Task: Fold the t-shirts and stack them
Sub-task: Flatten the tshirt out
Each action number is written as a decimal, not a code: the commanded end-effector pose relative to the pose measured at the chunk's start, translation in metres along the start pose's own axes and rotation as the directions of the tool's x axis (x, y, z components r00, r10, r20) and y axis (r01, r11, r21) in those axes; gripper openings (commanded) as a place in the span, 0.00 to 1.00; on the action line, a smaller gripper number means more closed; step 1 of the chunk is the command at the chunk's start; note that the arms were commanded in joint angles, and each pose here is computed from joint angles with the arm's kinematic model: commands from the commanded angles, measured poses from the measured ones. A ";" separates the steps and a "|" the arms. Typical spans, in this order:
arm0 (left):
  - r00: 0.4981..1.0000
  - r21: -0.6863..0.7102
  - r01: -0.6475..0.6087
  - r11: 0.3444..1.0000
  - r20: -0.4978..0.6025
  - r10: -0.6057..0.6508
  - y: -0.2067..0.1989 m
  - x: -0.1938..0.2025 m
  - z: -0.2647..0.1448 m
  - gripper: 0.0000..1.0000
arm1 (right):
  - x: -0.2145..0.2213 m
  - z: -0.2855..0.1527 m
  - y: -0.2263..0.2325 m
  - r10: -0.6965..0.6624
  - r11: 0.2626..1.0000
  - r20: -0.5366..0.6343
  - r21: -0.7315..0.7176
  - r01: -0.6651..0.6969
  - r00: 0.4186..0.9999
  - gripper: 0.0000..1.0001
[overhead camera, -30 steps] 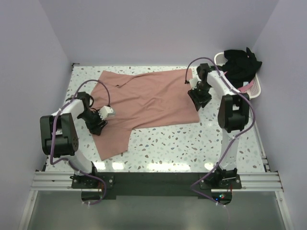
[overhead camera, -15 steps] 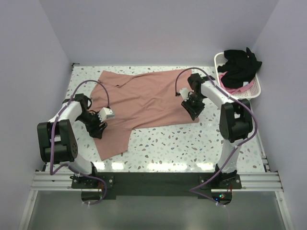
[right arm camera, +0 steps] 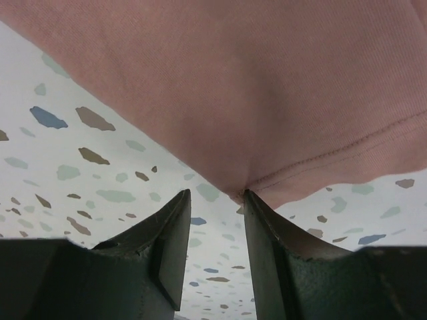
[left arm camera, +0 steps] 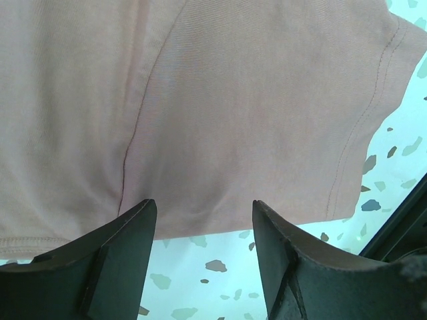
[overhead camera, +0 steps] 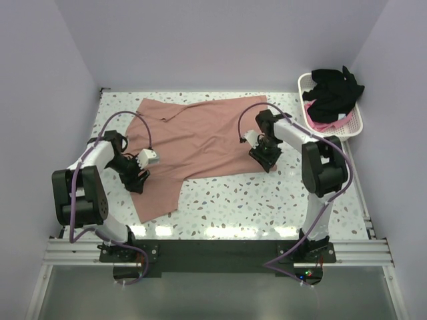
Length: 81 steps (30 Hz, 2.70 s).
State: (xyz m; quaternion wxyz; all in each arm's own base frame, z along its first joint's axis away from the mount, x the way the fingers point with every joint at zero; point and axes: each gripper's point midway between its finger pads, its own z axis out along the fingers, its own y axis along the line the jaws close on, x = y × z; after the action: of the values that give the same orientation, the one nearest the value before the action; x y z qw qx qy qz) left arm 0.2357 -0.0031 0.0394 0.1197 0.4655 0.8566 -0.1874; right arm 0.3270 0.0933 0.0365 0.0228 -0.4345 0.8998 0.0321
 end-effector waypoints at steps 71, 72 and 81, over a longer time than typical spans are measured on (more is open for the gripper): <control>0.385 -0.704 0.520 0.484 0.699 0.603 0.010 -0.219 -0.506 0.00 | -0.008 -0.552 -0.053 -0.430 0.464 0.824 0.553 -0.692 0.369 0.00; 0.386 -0.697 0.518 0.495 0.707 0.592 0.019 -0.220 -0.503 0.00 | -0.014 -0.546 -0.060 -0.426 0.458 0.820 0.561 -0.690 0.384 0.00; 0.305 -0.619 0.516 0.592 0.779 0.548 0.122 -0.277 -0.505 0.00 | -0.097 -0.520 -0.144 -0.383 0.460 0.853 0.510 -0.727 0.356 0.00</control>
State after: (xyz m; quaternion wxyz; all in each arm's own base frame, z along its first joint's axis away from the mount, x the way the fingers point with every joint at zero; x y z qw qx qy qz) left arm 0.4687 0.0618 0.5172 0.7505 0.1766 0.6359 -0.0347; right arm 0.4974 0.0681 0.4834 0.6539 -0.2135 0.7089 -0.1556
